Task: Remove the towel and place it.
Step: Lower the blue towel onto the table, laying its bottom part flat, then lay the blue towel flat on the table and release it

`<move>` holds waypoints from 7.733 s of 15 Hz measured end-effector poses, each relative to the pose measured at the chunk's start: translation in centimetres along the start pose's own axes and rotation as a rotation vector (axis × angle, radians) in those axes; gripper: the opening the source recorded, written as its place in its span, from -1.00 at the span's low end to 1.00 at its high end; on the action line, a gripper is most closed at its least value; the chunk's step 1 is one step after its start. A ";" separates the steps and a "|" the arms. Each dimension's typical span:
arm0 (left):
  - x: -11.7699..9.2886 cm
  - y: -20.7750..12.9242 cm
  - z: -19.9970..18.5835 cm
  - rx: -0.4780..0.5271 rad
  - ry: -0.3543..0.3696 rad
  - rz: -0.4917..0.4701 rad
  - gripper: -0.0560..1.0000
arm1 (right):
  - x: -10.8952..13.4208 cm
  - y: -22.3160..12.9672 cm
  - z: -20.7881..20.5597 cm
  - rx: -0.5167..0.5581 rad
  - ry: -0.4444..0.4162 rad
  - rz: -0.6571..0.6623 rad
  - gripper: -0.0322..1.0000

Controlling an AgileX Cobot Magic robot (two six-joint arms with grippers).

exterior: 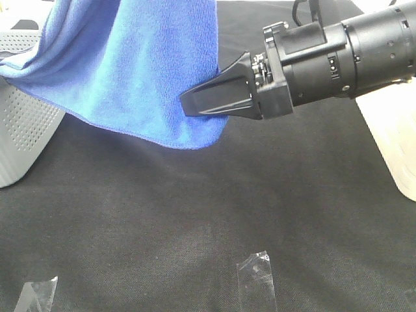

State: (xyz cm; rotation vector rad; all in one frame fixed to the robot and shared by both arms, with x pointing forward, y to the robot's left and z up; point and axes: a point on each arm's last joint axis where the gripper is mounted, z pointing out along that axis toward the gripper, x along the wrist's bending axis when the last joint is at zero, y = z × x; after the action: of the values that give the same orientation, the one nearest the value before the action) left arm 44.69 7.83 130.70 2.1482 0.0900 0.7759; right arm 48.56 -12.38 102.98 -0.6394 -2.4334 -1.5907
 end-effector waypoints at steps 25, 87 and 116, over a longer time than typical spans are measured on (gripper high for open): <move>11.4 -3.9 6.4 -0.388 0.797 0.145 -0.89 | 1.6 24.9 -15.7 -0.370 -1.126 -0.394 -0.88; 3.7 -11.5 4.6 0.455 0.187 -0.839 -0.89 | 1.7 14.7 -13.1 0.163 -0.671 0.314 -0.88; -16.7 -24.8 1.8 0.810 -0.480 -1.087 -0.89 | 7.6 -4.8 -6.2 0.691 -0.404 0.537 -0.88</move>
State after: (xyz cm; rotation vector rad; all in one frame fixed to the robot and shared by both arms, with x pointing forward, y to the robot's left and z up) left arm 37.08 17.47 103.44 2.4259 1.3624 -0.5022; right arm 39.08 -17.64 104.33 -1.3893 -2.5070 -0.4037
